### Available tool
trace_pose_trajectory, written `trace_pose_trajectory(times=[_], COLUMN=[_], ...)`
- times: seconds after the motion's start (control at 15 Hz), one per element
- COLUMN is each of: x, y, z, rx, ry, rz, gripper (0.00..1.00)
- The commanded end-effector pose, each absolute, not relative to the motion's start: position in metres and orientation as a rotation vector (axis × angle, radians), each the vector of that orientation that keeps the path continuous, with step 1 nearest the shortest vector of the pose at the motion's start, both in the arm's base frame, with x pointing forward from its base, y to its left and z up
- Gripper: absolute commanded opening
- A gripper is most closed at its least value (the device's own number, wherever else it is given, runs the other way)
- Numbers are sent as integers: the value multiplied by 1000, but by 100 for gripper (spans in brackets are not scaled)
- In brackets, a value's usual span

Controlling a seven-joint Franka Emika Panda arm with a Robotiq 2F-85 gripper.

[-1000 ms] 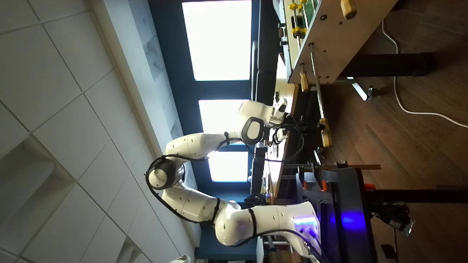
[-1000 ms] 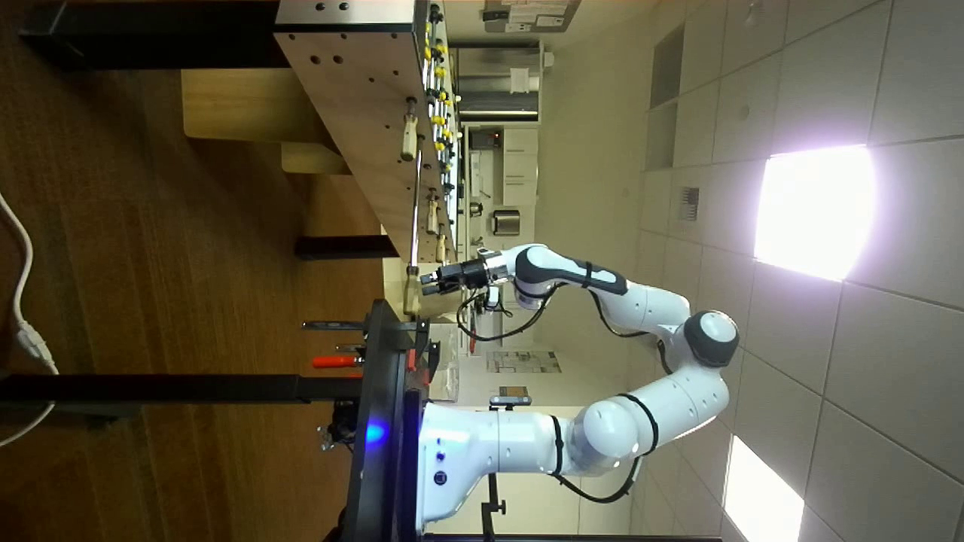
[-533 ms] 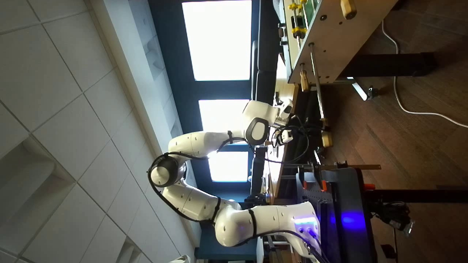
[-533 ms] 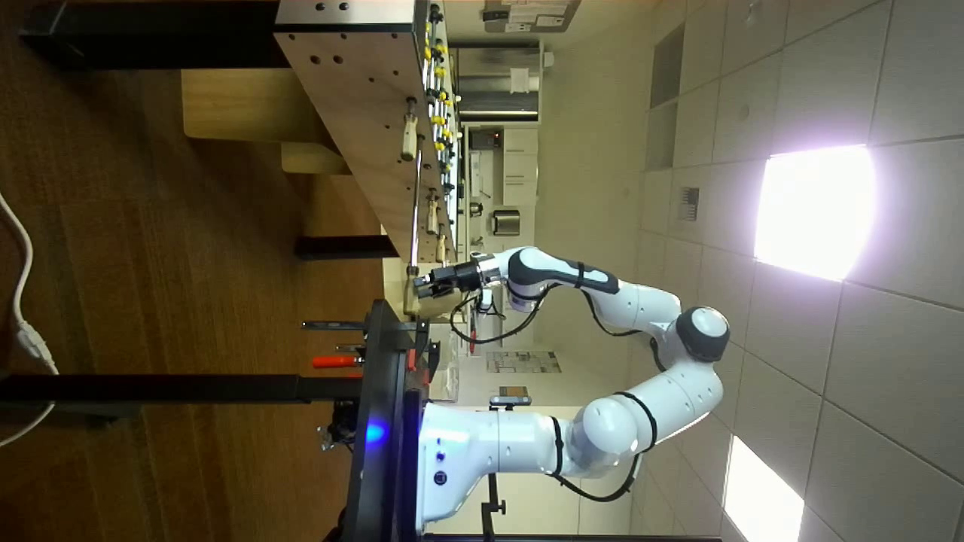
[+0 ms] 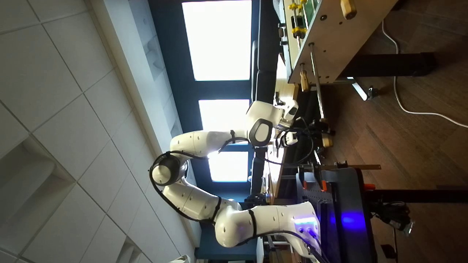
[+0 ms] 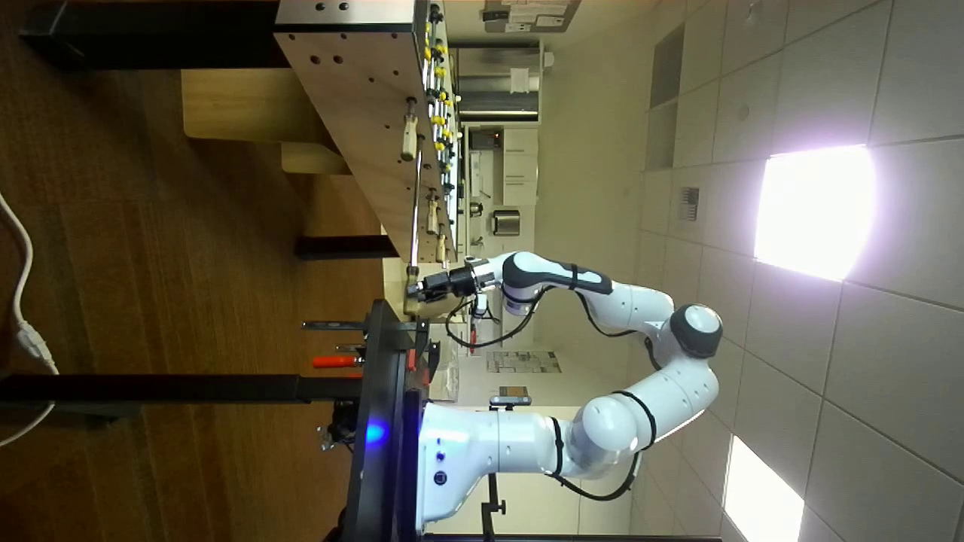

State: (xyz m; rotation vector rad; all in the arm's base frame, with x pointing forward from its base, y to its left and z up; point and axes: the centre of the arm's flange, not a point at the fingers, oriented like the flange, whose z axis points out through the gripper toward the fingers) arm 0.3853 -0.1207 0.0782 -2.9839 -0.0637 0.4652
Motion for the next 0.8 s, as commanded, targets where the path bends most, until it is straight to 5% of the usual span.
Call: trace_pose_trajectory(times=[0.0,0.33,0.73], x=[384,382,399], y=[-125,-121,-101], z=[89,95,114], rx=[-2982,-2984,-2992], ry=[-88,-112,-181], rz=[419,415,385], gripper=[50,15,15])
